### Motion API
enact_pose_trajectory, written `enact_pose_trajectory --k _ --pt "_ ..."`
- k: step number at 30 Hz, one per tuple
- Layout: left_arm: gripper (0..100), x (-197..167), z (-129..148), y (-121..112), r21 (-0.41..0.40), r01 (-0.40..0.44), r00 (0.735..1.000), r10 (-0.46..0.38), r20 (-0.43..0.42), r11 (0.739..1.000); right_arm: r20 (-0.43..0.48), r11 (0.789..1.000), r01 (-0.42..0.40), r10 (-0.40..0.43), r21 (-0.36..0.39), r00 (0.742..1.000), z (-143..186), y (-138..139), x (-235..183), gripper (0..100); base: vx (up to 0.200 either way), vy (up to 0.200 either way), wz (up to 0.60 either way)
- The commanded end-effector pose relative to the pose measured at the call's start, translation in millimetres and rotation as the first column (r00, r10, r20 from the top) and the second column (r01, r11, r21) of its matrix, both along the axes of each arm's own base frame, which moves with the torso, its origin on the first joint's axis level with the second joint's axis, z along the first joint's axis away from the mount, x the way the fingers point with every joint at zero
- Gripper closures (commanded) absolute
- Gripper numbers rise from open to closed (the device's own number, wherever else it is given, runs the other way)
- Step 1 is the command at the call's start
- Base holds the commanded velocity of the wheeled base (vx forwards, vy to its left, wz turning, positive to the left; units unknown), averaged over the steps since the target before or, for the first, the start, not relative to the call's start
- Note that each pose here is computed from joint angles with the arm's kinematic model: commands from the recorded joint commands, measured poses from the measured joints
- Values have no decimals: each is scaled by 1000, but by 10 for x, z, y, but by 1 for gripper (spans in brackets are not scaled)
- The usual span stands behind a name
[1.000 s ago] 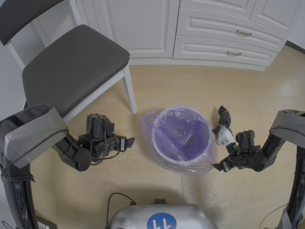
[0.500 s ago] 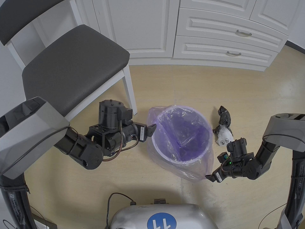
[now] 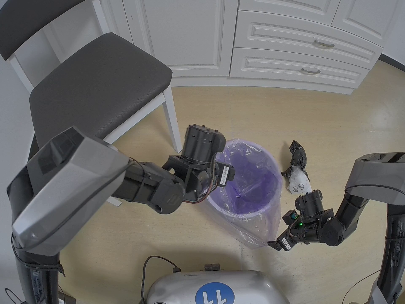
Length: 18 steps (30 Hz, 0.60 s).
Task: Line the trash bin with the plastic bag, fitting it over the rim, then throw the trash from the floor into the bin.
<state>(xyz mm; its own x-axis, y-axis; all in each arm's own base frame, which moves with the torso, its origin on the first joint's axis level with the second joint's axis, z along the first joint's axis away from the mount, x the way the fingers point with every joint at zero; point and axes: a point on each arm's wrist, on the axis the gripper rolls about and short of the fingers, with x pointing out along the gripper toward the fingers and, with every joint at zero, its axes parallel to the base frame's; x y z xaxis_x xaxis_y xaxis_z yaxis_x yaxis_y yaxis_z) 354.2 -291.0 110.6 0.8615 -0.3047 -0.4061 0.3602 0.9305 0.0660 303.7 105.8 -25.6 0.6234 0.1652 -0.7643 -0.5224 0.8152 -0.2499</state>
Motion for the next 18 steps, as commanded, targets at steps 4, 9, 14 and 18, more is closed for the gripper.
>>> enact_pose_trajectory --k 4,9,14,18 --pt "0 104 -352 -261 120 -75 996 80 -38 990 6 1000 -9 9 -2 1000 32 21 -27 0 0 0 0" --pt "0 181 -456 -264 167 -132 990 139 -33 977 5 1000 -17 17 -10 1000 46 12 -52 0 0 0 0" --pt "0 211 -354 -117 163 -177 983 184 -27 971 7 999 -28 28 -26 1000 44 -12 -48 0 0 0 0" --pt "0 169 -187 -6 150 -191 980 196 -18 970 8 999 -20 20 -26 1000 52 -36 -43 0 0 0 0"
